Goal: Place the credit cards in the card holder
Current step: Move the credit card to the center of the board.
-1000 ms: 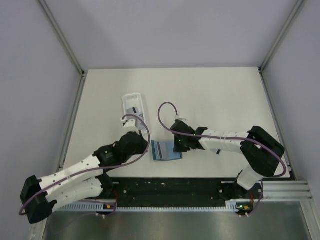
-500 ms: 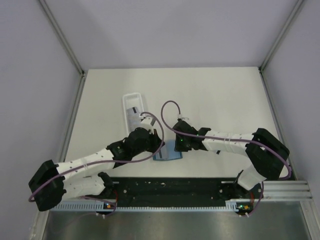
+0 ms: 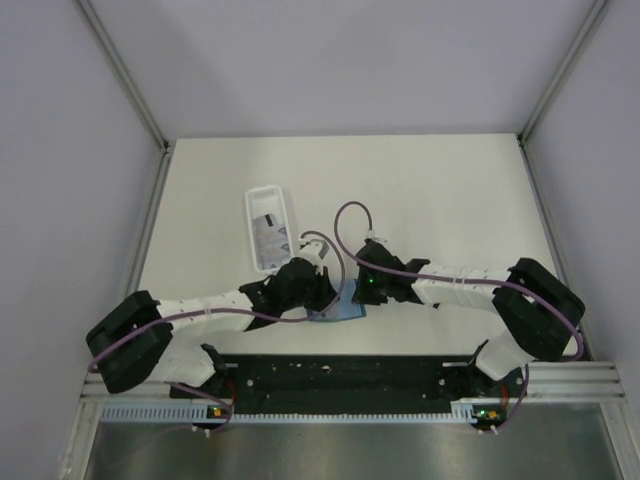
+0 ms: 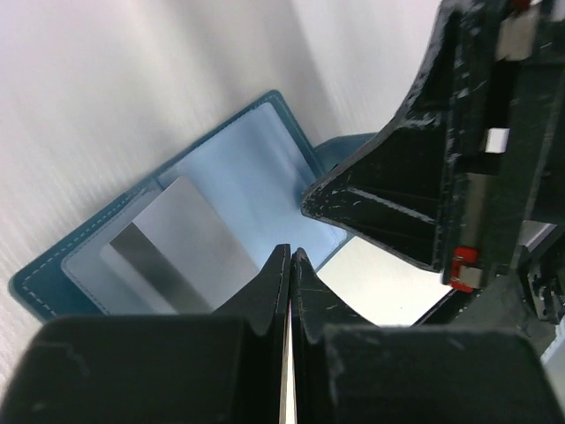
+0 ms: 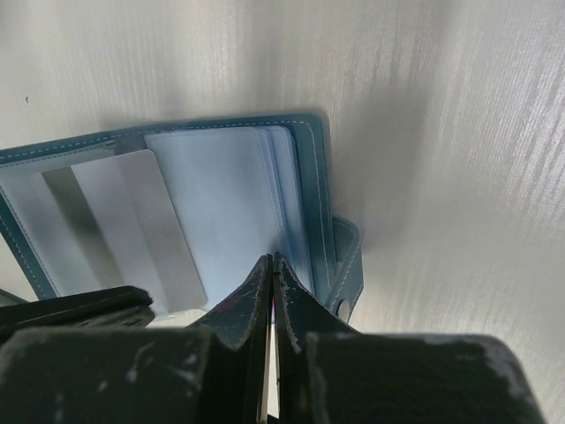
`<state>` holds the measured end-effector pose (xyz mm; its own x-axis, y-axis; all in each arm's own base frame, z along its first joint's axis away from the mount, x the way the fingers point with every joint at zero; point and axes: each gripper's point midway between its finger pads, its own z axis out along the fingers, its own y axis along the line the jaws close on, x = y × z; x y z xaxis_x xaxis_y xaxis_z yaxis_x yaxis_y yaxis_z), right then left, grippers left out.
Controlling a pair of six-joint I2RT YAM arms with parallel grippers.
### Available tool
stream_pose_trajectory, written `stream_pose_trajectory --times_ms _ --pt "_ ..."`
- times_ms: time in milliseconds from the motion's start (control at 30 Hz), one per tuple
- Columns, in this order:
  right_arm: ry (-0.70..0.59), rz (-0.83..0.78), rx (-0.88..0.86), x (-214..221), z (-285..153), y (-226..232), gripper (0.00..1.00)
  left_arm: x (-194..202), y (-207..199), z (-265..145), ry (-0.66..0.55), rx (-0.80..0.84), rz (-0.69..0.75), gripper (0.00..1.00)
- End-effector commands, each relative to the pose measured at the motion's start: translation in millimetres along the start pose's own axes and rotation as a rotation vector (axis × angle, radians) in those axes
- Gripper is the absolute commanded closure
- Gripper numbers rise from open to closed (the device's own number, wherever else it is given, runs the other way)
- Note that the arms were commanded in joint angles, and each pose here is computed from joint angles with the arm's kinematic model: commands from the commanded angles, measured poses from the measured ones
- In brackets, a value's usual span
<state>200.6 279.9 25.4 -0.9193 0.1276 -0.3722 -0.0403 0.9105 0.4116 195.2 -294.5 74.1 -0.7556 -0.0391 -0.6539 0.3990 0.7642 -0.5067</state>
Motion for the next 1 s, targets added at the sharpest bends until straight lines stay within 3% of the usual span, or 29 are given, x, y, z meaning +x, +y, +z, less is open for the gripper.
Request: stream_pose_trajectory --times_ms 0,433,700,967 --pt "-0.016 0.023 -0.027 -4 -1 0 1.0 -4 -10 15 0.002 0.02 -0.003 1.0" --pt "-0.011 0.028 -0.025 -1 0 -5 1.0 20 20 29 0.092 -0.119 0.006 1.0" --pt "-0.012 0.024 -0.022 -1 0 -7 1.0 28 60 10 0.133 -0.331 0.046 1.0" --pt "-0.012 0.022 -0.016 0 0 -9 1.0 30 82 -9 0.128 -0.441 0.055 1.0"
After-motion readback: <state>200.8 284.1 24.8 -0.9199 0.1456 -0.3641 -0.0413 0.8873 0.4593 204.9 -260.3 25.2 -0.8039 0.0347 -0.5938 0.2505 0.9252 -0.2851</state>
